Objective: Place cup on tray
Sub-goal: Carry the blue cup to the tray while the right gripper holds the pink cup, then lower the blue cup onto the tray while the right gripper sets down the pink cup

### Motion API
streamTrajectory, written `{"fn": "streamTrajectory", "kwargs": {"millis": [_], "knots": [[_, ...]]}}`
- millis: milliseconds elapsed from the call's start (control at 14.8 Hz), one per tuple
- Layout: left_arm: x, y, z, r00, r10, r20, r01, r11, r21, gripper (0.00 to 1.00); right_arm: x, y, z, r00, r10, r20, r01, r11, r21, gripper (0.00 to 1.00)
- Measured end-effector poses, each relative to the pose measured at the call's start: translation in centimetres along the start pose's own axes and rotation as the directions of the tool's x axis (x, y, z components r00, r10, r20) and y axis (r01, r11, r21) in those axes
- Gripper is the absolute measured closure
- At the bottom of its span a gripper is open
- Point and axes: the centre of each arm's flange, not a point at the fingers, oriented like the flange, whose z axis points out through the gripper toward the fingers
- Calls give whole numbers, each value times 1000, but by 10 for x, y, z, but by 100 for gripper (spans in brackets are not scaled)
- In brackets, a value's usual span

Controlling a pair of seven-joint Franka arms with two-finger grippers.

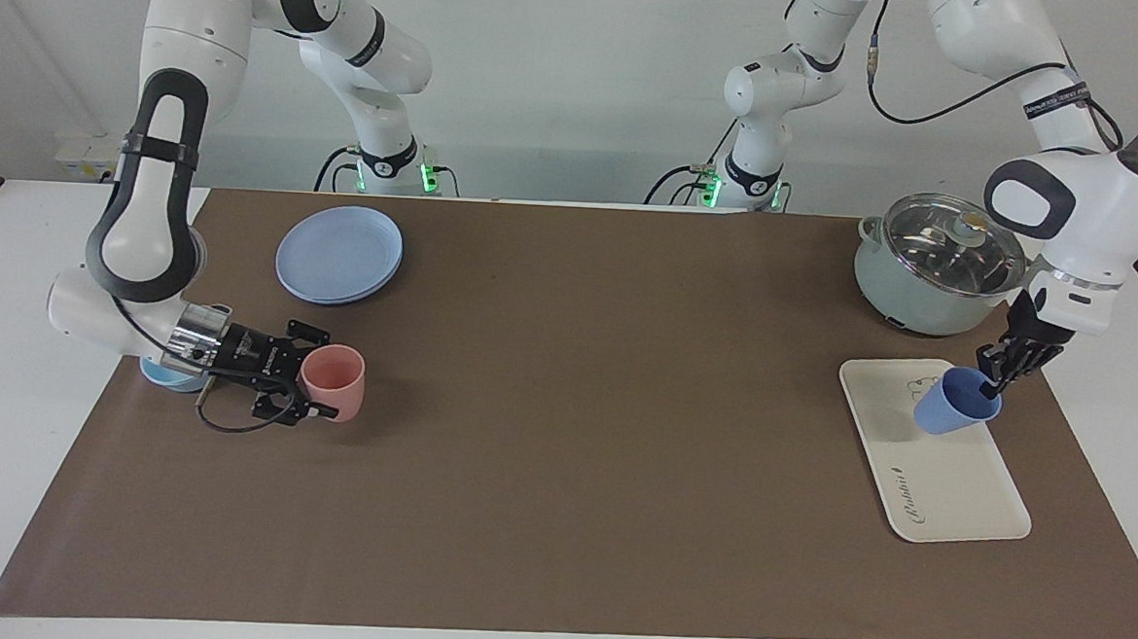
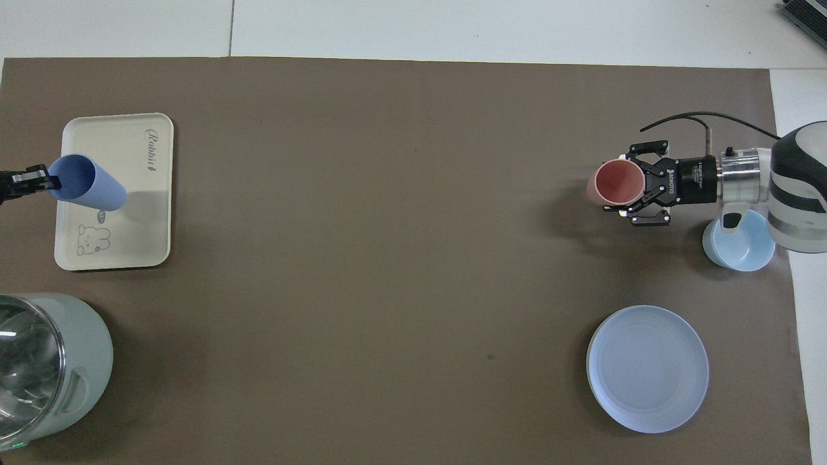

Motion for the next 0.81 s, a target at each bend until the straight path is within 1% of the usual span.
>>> {"fn": "streamTrajectory", "kwargs": {"millis": [135, 338, 405, 540, 608, 743, 810], "knots": [[-15, 1, 10, 999, -9, -32, 9, 1000, 3, 95, 9, 3, 0, 1000, 12, 3, -12, 1000, -1, 19], [-24, 1, 14, 999, -12, -40, 12, 1000, 6, 95, 18, 8, 5, 999, 34, 6, -34, 999, 3, 19], [-24, 1, 12, 999, -12, -42, 12, 1000, 6, 87, 24, 11, 7, 999, 43, 19, -43, 999, 13, 19], [-24, 1, 8, 999, -12, -49, 12, 1000, 7, 67, 35, 16, 10, 998, 54, 37, -55, 998, 23, 19], [-23, 2, 5, 998, -10, -54, 10, 1000, 6, 54, 38, 17, 10, 998, 58, 40, -59, 998, 24, 19], [-17, 8, -4, 998, 0, -61, 0, 1000, 1, 33, 40, 19, 11, 997, 60, 41, -61, 998, 21, 19], [-12, 13, -13, 999, 10, -50, -10, 1000, -6, 20, 41, 20, 11, 997, 60, 39, -61, 998, 23, 19]]}}
